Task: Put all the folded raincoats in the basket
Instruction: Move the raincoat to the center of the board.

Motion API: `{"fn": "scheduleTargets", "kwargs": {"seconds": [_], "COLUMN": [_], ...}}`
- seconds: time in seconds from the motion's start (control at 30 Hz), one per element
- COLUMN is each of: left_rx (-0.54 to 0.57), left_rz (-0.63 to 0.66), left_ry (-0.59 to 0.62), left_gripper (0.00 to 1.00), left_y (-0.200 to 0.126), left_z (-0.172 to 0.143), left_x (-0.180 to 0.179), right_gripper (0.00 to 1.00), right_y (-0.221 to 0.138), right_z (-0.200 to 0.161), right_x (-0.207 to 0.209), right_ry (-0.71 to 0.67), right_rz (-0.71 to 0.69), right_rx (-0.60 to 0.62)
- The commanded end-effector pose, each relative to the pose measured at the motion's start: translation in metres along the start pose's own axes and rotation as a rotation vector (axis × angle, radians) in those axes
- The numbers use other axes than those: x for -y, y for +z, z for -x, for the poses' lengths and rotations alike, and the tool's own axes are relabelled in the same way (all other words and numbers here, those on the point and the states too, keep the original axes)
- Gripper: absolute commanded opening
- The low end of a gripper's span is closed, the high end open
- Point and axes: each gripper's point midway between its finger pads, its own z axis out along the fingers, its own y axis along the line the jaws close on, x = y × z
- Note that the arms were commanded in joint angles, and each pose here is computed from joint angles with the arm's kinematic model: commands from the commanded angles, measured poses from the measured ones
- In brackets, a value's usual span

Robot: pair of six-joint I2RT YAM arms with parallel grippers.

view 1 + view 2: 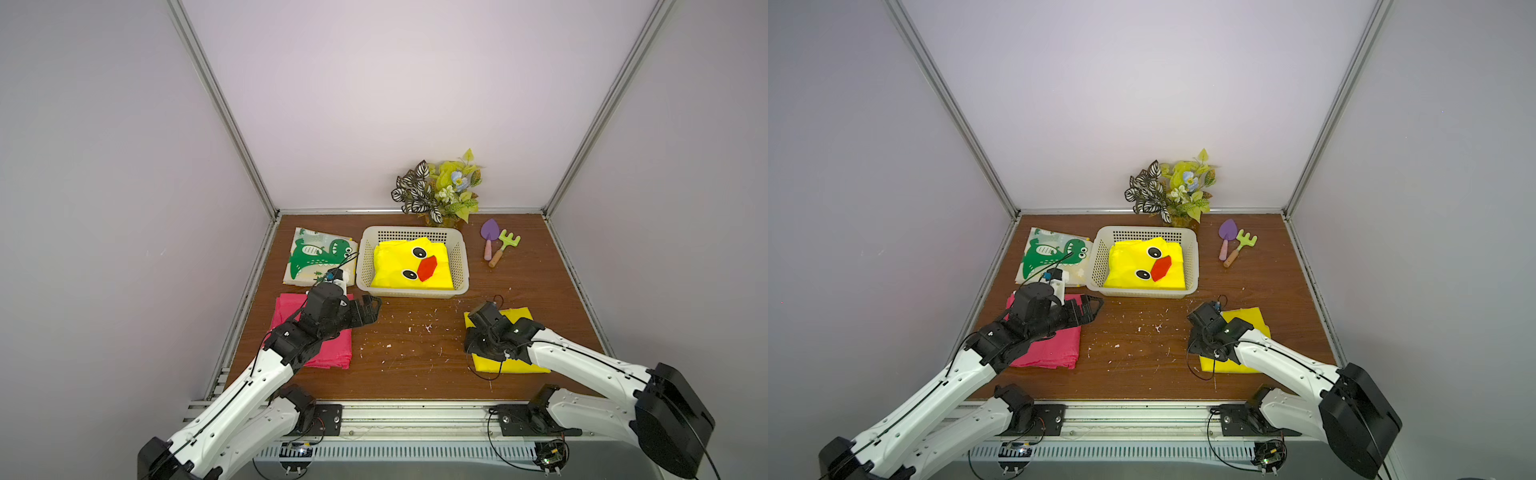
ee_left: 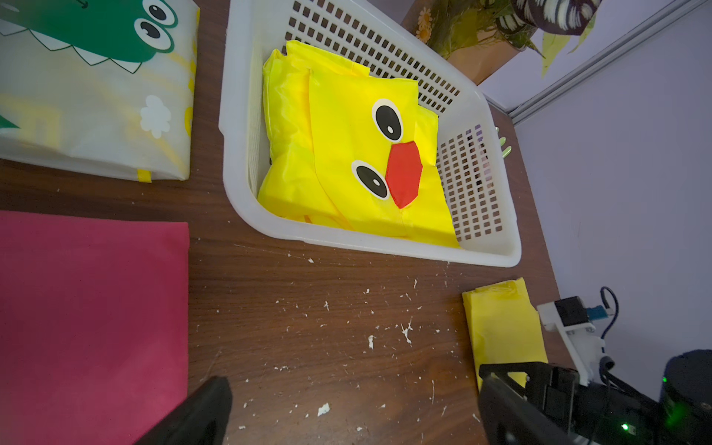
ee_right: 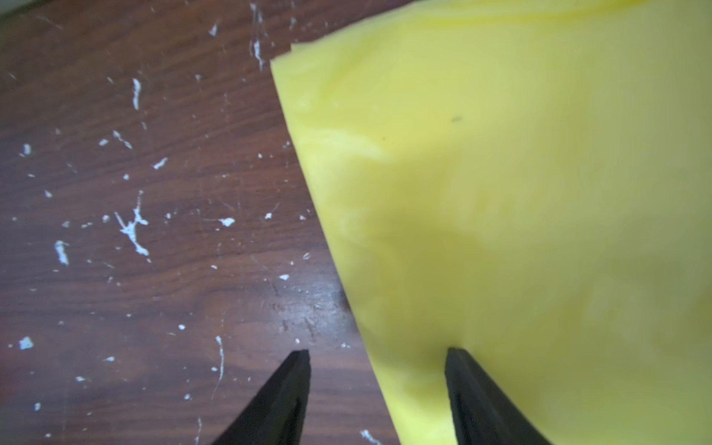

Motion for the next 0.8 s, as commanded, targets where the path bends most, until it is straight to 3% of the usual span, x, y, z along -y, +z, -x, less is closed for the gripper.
{"fn": "scheduleTargets", "kwargs": {"seconds": [0.0, 0.47, 0.6, 0.77], "left_rx": [-0.013, -0.018, -0.019, 0.01], "left_rz": [-0.012, 0.011, 0.018, -0.064], "left_ry": [0.016, 0.026, 0.019, -0.026], "left_gripper": [0.99, 0.99, 0.99, 0.99], "left_y": [0.0, 0.002, 0.006, 0.011], "left_z": [0.0, -0.005, -0.004, 0.006], "left_x": [0.005, -0.002, -0.003, 0.016], "right_gripper": [0.6, 0.55, 0.56, 0.53], "right_y": [0.008, 0.007, -0.017, -0.047], "right_z": [-0.011, -0.036, -0.019, 0.022], "right_x": [-0.007, -0.056, -0.071, -0.049], "right_ry": [-0.025, -0.016, -0.067, -0.075], "right_rz": [0.041, 0.185, 0.172, 0.034], "right_rx": [-0.059, -0.087, -0.051, 0.036]}}
